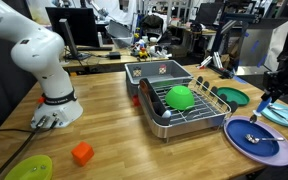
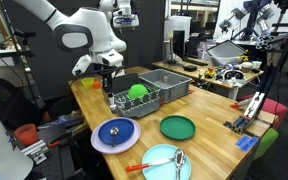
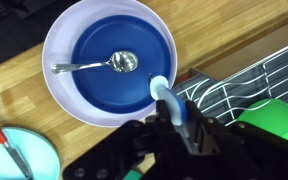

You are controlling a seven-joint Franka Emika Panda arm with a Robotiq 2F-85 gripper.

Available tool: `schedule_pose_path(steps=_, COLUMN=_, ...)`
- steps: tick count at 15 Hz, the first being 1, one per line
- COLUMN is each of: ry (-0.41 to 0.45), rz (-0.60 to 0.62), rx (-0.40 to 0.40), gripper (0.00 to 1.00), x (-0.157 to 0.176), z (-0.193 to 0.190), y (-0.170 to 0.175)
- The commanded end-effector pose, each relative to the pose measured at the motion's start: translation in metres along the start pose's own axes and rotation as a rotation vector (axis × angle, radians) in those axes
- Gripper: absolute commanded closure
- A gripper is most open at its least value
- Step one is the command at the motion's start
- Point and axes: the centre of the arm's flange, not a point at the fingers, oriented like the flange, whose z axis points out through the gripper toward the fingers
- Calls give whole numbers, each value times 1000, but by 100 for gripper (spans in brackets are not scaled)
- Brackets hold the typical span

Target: Remove the blue spoon from the dish rack and put it on the blue plate

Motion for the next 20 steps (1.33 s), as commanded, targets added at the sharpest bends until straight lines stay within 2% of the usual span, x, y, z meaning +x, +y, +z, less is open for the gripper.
schedule_pose_path(steps=1, ry=0, rz=1, rx=0, gripper=78, x=0, z=0, y=-1)
schedule_pose_path(steps=3, ry=1, rz=2, rx=0, gripper=78, x=0, z=0, y=-1)
schedule_pose_path(steps=4, ry=1, rz=3, rx=0, gripper=94, x=0, z=0, y=-1)
schedule_pose_path(steps=6, ry=-18, rz=8, rx=25, gripper=94, x=6, z=3, y=5)
schedule_pose_path(steps=13, ry=-116, rz=0, rx=198, gripper=94, x=39, z=22, y=48)
schedule_pose_path(steps=16, ry=-174, rz=-16, rx=212, gripper=94, x=50, z=39, y=57)
schedule_pose_path(steps=20, ry=-234, rz=-31, rx=188, gripper=94, x=63, z=60, y=59)
